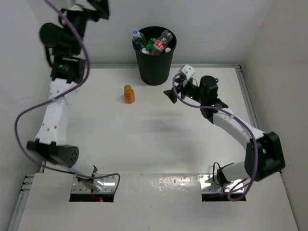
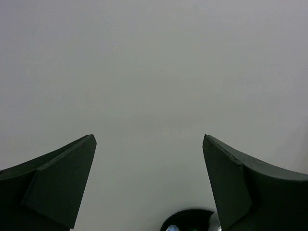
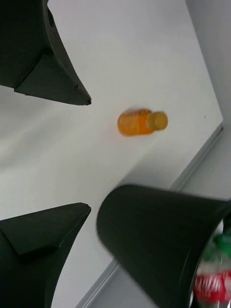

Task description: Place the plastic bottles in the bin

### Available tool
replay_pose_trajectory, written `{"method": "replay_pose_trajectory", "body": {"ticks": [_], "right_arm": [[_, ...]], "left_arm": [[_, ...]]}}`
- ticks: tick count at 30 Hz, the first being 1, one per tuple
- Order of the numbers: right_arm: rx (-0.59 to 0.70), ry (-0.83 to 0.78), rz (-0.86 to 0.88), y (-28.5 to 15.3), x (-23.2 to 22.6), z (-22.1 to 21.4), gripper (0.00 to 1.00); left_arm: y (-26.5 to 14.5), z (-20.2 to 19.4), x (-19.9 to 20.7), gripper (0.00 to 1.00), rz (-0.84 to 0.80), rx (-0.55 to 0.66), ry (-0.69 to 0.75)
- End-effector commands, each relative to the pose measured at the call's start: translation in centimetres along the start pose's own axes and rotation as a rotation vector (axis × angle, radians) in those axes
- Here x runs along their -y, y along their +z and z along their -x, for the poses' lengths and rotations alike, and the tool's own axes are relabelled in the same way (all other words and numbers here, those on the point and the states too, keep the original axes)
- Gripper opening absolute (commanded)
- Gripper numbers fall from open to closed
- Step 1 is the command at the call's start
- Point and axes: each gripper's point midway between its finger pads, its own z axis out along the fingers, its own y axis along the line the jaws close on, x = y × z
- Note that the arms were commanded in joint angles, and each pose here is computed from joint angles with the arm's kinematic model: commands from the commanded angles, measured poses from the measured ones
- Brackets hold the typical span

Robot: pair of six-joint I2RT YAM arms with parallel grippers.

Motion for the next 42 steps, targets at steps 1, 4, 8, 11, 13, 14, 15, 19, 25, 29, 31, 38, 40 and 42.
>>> {"method": "replay_pose_trajectory", "body": {"ticks": [1,4,8,11,13,14,15,19,25,29,31,38,40,42], "right_arm": [[0.12,0.034,0.171,4.0,-3.5,3.3,0.81],[0.149,0.112,0.26,7.6,-5.5,4.2,0.86],[0.127,0.163,0.375,12.5,-9.7,2.0,0.87],[0.153,0.161,0.383,16.0,-10.9,2.3,0.87],[0.154,0.159,0.366,17.4,-11.4,1.9,0.87],[0.157,0.148,0.345,18.7,-11.3,1.6,0.86],[0.15,0.151,0.334,19.9,-11.5,1.0,0.86],[0.146,0.095,0.249,22.7,-10.7,-0.8,0.86],[0.116,0.056,0.145,26.1,-9.6,-3.2,0.86],[0.097,0.038,0.108,27.6,-8.6,-4.5,0.84],[0.066,0.037,0.111,28.0,-8.6,-5.7,0.8],[-0.007,0.037,0.149,27.7,-9.0,-8.3,0.73],[-0.021,0.038,0.164,27.6,-9.3,-8.7,0.7],[-0.033,0.042,0.165,27.7,-9.1,-9.0,0.68]], "left_arm": [[-5.5,-8.0,-5.7,1.0,0.128,-0.303,-0.063],[-10.5,-9.1,-7.4,1.0,0.137,-0.389,-0.055],[-15.4,-10.7,-8.8,1.0,0.182,-0.484,-0.031],[-18.0,-12.0,-9.8,1.0,0.211,-0.543,-0.033],[-19.4,-12.8,-10.3,1.0,0.233,-0.573,-0.034],[-19.9,-12.8,-10.7,1.0,0.239,-0.578,-0.032],[-20.1,-12.5,-10.3,1.0,0.23,-0.575,-0.033],[-22.1,-13.8,-10.6,1.0,0.249,-0.625,-0.046],[-22.7,-14.3,-10.9,1.0,0.228,-0.647,-0.026],[-22.9,-15.0,-10.8,1.0,0.221,-0.668,-0.039],[-23.1,-15.4,-11.1,1.0,0.222,-0.676,-0.042],[-23.4,-16.2,-11.2,1.0,0.227,-0.682,-0.054],[-23.5,-16.7,-11.3,1.0,0.232,-0.691,-0.069],[-23.5,-17.2,-11.4,1.0,0.234,-0.699,-0.073]]}}
